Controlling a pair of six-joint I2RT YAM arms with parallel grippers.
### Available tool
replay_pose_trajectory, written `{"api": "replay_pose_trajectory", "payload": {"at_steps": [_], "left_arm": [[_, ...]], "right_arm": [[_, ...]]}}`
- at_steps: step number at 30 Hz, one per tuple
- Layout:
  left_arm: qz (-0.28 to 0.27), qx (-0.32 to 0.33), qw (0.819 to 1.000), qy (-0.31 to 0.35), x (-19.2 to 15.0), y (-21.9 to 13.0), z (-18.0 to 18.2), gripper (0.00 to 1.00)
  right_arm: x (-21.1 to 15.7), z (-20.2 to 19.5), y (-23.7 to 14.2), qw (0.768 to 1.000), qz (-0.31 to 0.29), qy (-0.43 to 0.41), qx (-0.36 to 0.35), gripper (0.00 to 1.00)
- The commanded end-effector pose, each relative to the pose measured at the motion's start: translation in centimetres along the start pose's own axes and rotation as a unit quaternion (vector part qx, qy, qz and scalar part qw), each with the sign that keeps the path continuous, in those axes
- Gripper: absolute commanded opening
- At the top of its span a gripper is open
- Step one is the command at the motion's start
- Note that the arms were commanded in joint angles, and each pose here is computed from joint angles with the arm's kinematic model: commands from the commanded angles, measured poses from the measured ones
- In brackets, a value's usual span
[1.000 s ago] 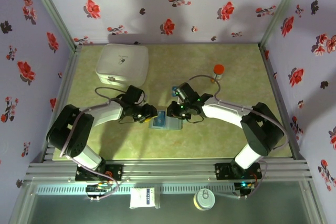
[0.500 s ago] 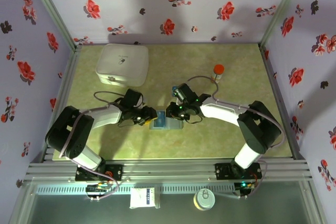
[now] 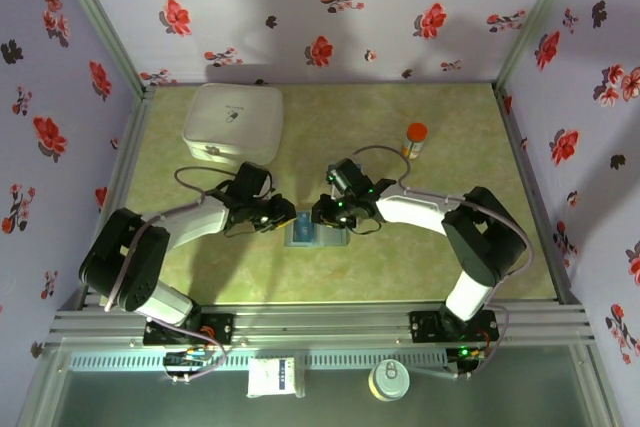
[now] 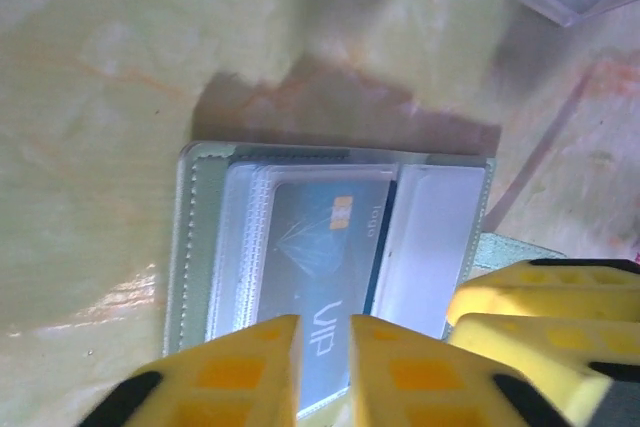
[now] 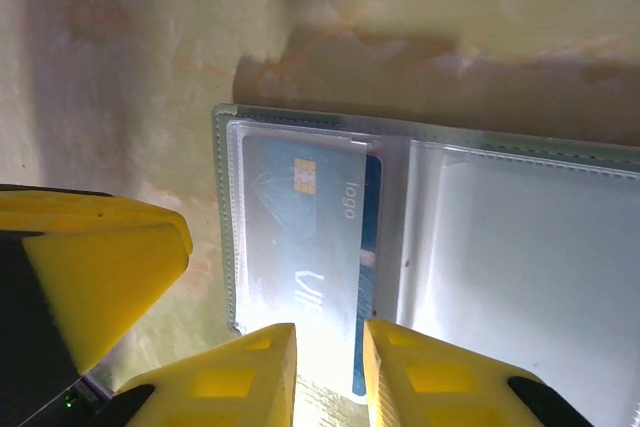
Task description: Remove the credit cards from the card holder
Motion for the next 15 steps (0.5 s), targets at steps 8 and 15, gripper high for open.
{"api": "replay_pose_trajectory", "payload": {"at_steps": [8, 15], "left_arm": [[0.019, 0.016, 1.0, 0.003, 0.2, 1.3, 0.6, 0.0], [0.027, 0.035, 0.999, -0.002, -0.2, 1.9, 1.8, 0.0]], "right_arm": [[0.6, 1.0, 1.5, 0.999, 0.011, 0.001, 0.032, 0.26], [0.6, 1.1, 1.9, 0.999, 0.017, -0.002, 0.035, 0.28]]}}
Point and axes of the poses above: each hand's point on the last joint's axis, 136 mm out from that joint toward the fingers, its own y axis out along the fingers, its own z axis along the line the jaws close on, x = y × z, the point moved 7 cm from there along -y, back along the fingers, and after that the axes turned 2 degrees about -y, right-handed, at the moved point
